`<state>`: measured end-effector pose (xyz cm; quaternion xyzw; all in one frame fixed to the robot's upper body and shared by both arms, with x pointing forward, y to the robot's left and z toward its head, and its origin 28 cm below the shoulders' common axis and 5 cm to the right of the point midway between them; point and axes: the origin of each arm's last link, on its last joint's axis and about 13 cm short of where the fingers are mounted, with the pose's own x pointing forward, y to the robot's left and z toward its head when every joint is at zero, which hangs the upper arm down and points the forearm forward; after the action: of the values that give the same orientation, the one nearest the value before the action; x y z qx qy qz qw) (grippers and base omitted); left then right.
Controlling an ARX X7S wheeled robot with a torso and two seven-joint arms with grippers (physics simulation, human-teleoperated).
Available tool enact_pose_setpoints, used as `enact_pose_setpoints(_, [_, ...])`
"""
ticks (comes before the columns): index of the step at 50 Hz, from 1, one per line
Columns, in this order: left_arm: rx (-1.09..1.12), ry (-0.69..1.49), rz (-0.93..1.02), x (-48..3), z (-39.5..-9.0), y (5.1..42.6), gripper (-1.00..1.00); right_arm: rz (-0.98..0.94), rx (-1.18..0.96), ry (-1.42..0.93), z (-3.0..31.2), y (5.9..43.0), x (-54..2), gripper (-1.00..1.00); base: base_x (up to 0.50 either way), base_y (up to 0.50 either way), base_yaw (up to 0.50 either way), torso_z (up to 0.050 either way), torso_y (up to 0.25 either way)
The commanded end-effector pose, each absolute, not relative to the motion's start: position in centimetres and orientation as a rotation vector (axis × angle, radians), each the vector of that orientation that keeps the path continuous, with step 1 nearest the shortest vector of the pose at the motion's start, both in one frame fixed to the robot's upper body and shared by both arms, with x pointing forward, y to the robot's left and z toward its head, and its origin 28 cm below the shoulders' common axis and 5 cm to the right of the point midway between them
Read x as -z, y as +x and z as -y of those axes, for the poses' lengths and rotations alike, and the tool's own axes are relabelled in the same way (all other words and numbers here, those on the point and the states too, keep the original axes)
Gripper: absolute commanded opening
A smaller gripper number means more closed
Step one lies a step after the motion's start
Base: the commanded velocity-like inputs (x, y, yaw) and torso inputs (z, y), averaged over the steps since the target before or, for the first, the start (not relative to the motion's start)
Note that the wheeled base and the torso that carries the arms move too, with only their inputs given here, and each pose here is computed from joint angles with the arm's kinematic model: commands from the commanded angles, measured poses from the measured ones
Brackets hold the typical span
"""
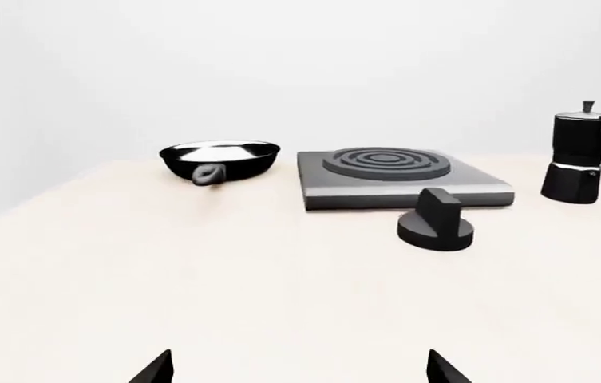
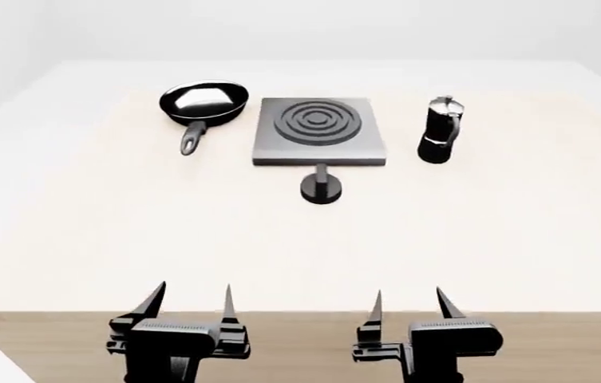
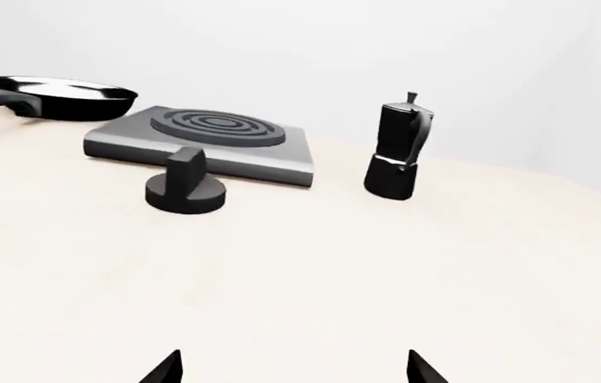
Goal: Turn on the stove and put the frying pan on it.
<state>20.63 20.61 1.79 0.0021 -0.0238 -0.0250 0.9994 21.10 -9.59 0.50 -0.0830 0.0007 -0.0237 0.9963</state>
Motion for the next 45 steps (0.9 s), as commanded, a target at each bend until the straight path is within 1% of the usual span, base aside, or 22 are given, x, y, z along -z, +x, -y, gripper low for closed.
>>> enact_pose_setpoints(1, [0.068, 0.001, 0.069, -1.97, -20.59, 20.53, 1.0, 0.005, 0.046, -0.176, 9.56, 21.14, -0.47, 1.0, 0.13, 0.5, 0.0, 0.05, 0.0])
enact_pose_setpoints(45, [0.081, 0.017, 0.072, -1.92, -20.6, 20.59, 1.0, 0.002, 0.033, -0.181, 9.56, 21.05, -0.43, 1.0, 0.13, 0.5, 0.0, 0.05, 0.0])
